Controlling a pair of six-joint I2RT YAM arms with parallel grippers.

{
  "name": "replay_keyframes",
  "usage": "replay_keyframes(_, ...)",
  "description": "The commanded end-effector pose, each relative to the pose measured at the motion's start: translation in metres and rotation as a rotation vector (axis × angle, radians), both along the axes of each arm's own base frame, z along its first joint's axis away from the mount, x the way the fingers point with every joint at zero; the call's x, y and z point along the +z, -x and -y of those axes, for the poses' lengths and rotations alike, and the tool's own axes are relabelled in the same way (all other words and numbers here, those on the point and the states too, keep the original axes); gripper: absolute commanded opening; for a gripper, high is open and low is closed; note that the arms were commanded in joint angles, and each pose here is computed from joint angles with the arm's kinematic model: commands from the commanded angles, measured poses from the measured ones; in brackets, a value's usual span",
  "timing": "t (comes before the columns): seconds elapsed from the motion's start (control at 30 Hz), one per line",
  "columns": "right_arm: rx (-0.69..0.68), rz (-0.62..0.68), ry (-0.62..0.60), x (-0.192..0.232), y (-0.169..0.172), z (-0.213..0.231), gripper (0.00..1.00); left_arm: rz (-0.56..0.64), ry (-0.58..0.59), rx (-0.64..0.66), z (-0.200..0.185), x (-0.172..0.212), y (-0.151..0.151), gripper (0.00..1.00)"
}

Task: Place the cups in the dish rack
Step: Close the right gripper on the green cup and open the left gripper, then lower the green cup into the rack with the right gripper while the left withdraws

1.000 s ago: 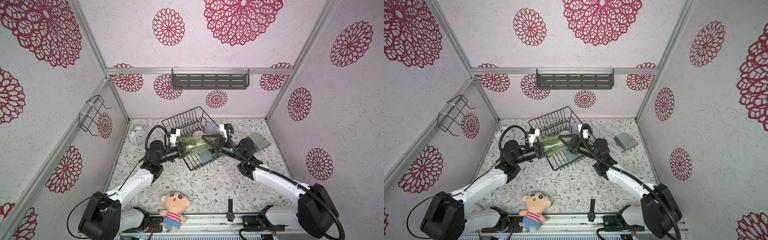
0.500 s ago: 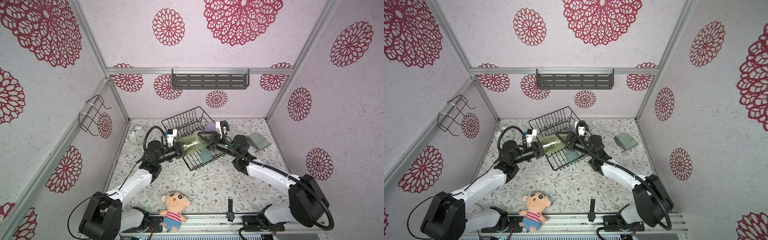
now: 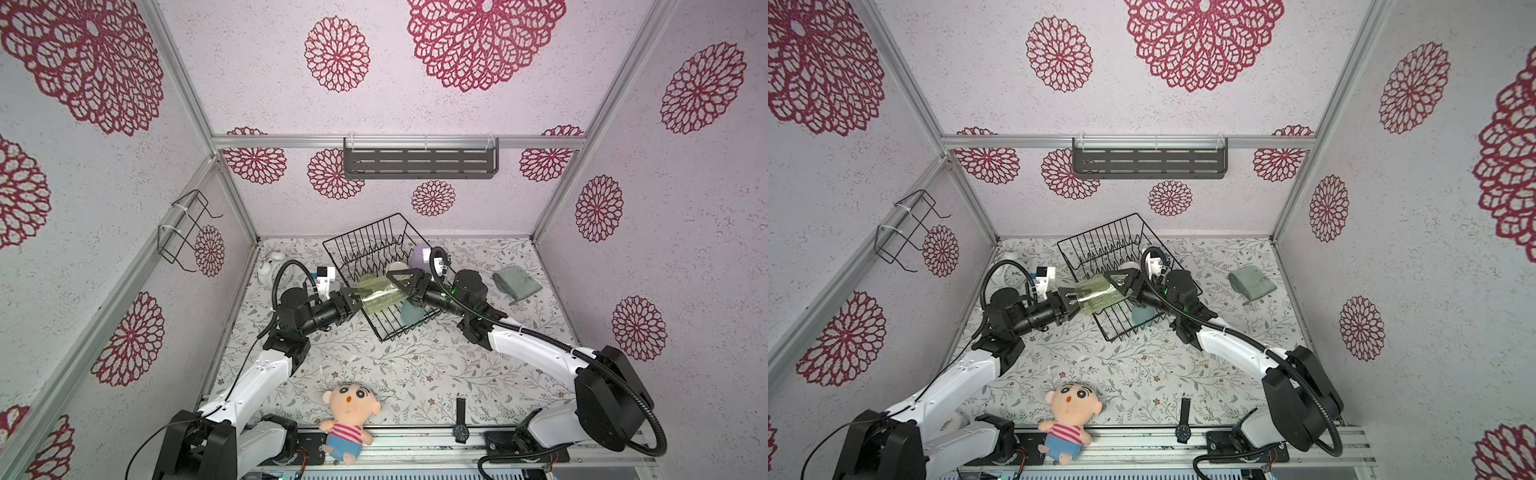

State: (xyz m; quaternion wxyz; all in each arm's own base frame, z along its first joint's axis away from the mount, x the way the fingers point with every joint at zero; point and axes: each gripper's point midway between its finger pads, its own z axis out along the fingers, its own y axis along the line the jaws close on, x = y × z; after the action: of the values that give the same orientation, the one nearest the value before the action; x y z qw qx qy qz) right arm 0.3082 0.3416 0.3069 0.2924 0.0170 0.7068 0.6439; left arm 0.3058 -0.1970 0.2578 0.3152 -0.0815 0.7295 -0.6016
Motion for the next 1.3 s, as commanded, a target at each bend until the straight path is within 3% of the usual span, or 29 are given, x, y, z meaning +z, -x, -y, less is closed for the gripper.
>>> replay_keyframes(0.0,-0.093,0.081,0.081,0.006,-0.008,0.015,0.74,0.031,-0.067,0.069,-0.019,0.002,0.003,0.48)
replay_keyframes(0.17,-0.104,0.082,0.104,-0.002,-0.006,0.02,0.73,0.032,-0.116,0.141,-0.04,0.001,0.009,0.52)
replay_keyframes(0.27,-0.103,0.106,0.177,-0.011,-0.004,0.019,0.7,0.01,-0.156,0.18,-0.05,-0.005,0.011,0.53)
replay_keyframes(0.5,-0.133,0.296,0.557,-0.026,0.007,0.008,0.7,0.006,-0.233,0.236,-0.063,-0.008,0.014,0.54)
replay_keyframes(0.83,-0.147,0.464,0.903,-0.04,-0.011,-0.005,0.7,-0.023,-0.302,0.292,-0.076,-0.018,0.018,0.55)
replay_keyframes(1.27,-0.092,0.49,1.097,-0.077,-0.028,-0.021,0.7,-0.112,-0.476,0.47,-0.116,-0.043,0.029,0.57)
